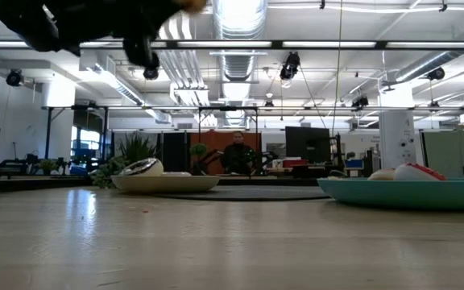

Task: Pick & Place donuts
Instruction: Put the large pink donut on the brown plate

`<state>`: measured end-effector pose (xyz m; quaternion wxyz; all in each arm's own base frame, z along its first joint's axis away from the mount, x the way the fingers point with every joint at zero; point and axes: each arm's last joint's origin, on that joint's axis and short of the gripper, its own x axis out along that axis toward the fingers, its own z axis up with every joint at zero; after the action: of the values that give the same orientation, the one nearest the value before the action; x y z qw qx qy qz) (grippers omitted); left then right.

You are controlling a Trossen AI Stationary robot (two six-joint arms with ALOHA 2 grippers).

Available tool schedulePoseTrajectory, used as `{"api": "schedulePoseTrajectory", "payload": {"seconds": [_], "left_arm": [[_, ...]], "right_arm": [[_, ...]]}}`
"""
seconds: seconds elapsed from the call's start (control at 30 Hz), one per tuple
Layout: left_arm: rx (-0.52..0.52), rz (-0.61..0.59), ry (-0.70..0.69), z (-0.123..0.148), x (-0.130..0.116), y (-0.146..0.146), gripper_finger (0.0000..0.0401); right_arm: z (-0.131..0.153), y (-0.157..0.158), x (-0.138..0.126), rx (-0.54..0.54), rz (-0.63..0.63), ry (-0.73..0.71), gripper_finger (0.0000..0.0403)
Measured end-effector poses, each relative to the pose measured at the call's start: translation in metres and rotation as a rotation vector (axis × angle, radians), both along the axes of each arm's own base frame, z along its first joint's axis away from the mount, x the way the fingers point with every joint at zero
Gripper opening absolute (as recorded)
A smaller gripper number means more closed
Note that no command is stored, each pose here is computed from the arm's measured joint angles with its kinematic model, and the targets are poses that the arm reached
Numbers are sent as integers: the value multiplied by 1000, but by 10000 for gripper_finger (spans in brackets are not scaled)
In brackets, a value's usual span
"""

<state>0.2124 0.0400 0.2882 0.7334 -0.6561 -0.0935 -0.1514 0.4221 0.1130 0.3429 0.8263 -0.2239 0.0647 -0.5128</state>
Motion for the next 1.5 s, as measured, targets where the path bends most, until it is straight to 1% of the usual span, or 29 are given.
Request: {"api": "schedulePoseTrajectory", "payload": {"seconds": [0.13, 0.27, 0.37, 0.43, 0.5, 0.6, 0.67, 0.77, 0.9, 1.07, 1.17, 1.27, 1.37, 1.5], "left_arm": [[22, 68, 268, -26, 1, 5, 36], [32, 161, 585, -55, -5, 7, 36], [91, 198, 726, -68, -9, 8, 36], [109, 241, 862, -80, -13, 8, 36], [139, 284, 959, -89, -16, 9, 36], [198, 341, 971, -89, -15, 12, 36], [258, 384, 996, -89, -13, 14, 36], [342, 408, 1043, -89, -4, 18, 36], [460, 353, 1153, -95, 15, 23, 36], [625, 251, 1298, -92, 40, 30, 36], [727, 208, 1322, -89, 55, 34, 36], [806, 182, 1342, -91, 64, 37, 36], [849, 147, 1366, -95, 68, 38, 39], [848, 122, 1409, -100, 66, 38, 54]], "right_arm": [[16, 10, -18, 110, -27, -101, 210], [29, 5, -34, 223, -91, -212, 206], [31, 0, -37, 244, -111, -242, 206], [32, -1, -38, 246, -114, -248, 206], [33, -3, -38, 245, -117, -246, 206], [32, -7, -36, 242, -127, -244, 206], [32, -11, -35, 241, -138, -246, 206], [32, -16, -34, 239, -151, -248, 206], [32, -23, -32, 235, -169, -248, 206], [32, -27, -31, 228, -179, -234, 206], [32, -27, -31, 227, -181, -231, 206], [32, -28, -31, 227, -182, -231, 206], [32, -28, -31, 227, -182, -231, 206], [32, -28, -31, 227, -181, -232, 206]]}}
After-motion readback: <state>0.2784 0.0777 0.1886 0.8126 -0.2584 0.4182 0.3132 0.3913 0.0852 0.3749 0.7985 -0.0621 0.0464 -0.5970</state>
